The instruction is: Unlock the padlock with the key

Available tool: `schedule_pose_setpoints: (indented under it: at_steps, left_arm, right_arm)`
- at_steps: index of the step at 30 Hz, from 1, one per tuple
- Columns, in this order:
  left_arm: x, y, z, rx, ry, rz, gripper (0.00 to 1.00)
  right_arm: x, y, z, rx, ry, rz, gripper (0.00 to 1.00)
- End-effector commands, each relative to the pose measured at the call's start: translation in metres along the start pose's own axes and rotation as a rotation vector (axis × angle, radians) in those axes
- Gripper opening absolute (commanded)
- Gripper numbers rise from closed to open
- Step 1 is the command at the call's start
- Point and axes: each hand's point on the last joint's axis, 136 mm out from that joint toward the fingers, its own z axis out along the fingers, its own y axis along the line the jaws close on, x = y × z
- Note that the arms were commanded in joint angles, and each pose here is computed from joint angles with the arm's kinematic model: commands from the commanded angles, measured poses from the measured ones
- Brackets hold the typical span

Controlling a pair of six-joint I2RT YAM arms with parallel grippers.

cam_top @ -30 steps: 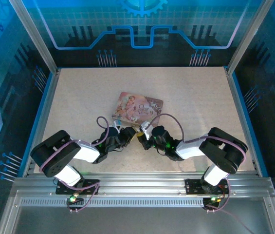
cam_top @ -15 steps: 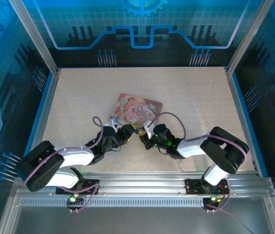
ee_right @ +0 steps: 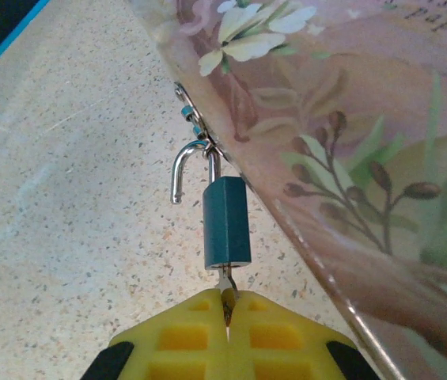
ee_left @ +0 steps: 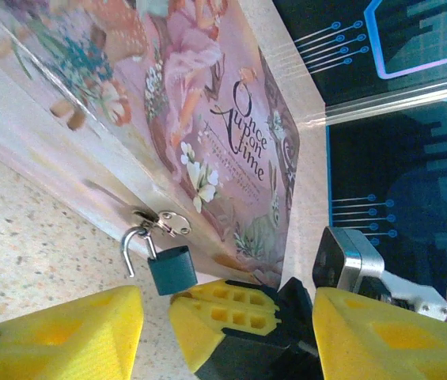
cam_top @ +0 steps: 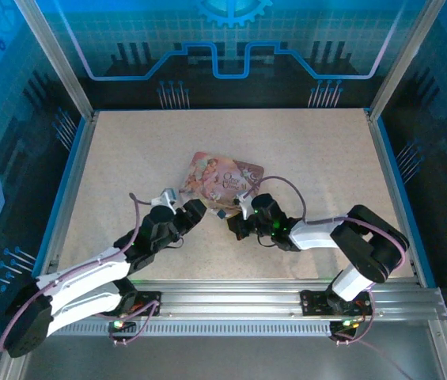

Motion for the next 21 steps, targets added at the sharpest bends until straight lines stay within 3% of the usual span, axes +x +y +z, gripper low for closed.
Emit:
schedule_pose_setpoints:
  at_steps: [1, 11, 21]
  left_arm:
    - [-0.009, 0.006, -0.008, -0.067, -0.036, 0.063, 0.60]
    - [-0.012, 0.007, -0.010, -0.070, -0.041, 0.059, 0.62]
    - [-0.024, 0.018, -0.012, -0.101, -0.038, 0.041, 0.69]
  right_arm:
    - [-0.011, 0.009, -0.005, -0.051, -0.006, 0.132, 0.00]
    - [0.001, 0.003, 0.003, -0.057, 0.039, 0.376, 0.00]
    - [0.004, -0.002, 0.016, -0.057, 0.039, 0.428, 0.02]
